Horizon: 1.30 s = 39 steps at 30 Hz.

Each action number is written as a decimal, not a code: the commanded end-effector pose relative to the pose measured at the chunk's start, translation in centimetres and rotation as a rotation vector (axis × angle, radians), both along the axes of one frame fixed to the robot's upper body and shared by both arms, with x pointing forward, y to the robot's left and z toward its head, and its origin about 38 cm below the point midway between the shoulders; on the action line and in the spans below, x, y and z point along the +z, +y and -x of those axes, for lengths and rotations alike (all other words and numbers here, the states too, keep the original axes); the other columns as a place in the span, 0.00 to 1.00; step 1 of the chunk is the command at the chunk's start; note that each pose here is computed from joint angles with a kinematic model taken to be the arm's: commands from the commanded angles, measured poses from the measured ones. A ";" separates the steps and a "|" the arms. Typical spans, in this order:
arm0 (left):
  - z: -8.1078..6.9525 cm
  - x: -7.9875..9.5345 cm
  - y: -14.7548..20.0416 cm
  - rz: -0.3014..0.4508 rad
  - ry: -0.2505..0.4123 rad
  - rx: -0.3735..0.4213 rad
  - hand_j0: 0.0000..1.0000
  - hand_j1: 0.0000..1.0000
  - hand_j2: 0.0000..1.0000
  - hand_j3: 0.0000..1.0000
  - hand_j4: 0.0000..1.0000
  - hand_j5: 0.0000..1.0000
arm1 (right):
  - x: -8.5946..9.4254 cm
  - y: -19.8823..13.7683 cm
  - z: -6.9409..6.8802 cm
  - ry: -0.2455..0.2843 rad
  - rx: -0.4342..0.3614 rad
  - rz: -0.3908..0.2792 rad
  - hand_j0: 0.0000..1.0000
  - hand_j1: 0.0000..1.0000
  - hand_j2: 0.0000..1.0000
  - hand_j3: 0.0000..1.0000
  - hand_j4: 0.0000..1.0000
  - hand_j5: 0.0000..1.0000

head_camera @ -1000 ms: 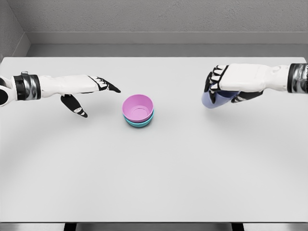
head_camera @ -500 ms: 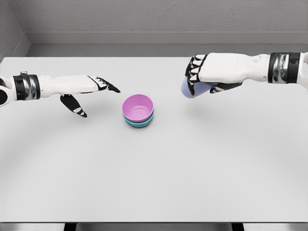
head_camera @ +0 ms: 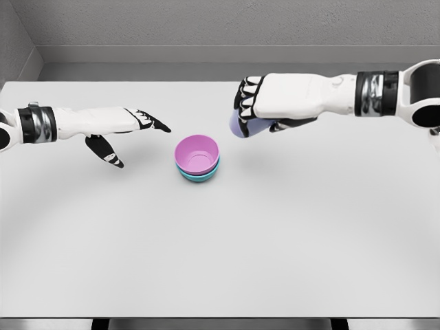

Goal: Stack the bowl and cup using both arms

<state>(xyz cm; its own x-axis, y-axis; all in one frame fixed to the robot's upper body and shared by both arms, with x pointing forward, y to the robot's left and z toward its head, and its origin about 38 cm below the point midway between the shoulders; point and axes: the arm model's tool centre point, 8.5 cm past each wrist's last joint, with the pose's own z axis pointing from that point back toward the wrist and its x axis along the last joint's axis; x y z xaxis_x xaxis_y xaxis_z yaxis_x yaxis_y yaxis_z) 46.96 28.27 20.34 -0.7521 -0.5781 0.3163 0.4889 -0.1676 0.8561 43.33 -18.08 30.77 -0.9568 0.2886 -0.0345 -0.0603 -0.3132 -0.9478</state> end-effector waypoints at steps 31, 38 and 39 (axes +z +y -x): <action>0.0 0.0 0.0 0.006 0.003 0.004 1.00 1.00 1.00 1.00 1.00 1.00 | -1.0 8.1 1.9 0.020 0.192 -0.004 0.47 0.47 0.47 0.47 0.47 0.47; 0.0 0.0 -0.1 0.009 0.003 0.002 1.00 1.00 1.00 1.00 1.00 1.00 | -2.0 8.7 1.6 0.042 0.193 0.006 0.47 0.47 0.47 0.47 0.47 0.47; 0.0 0.0 -0.1 0.009 0.003 0.002 1.00 1.00 1.00 1.00 1.00 1.00 | -1.9 8.6 1.6 0.041 0.192 0.006 0.47 0.47 0.47 0.47 0.47 0.47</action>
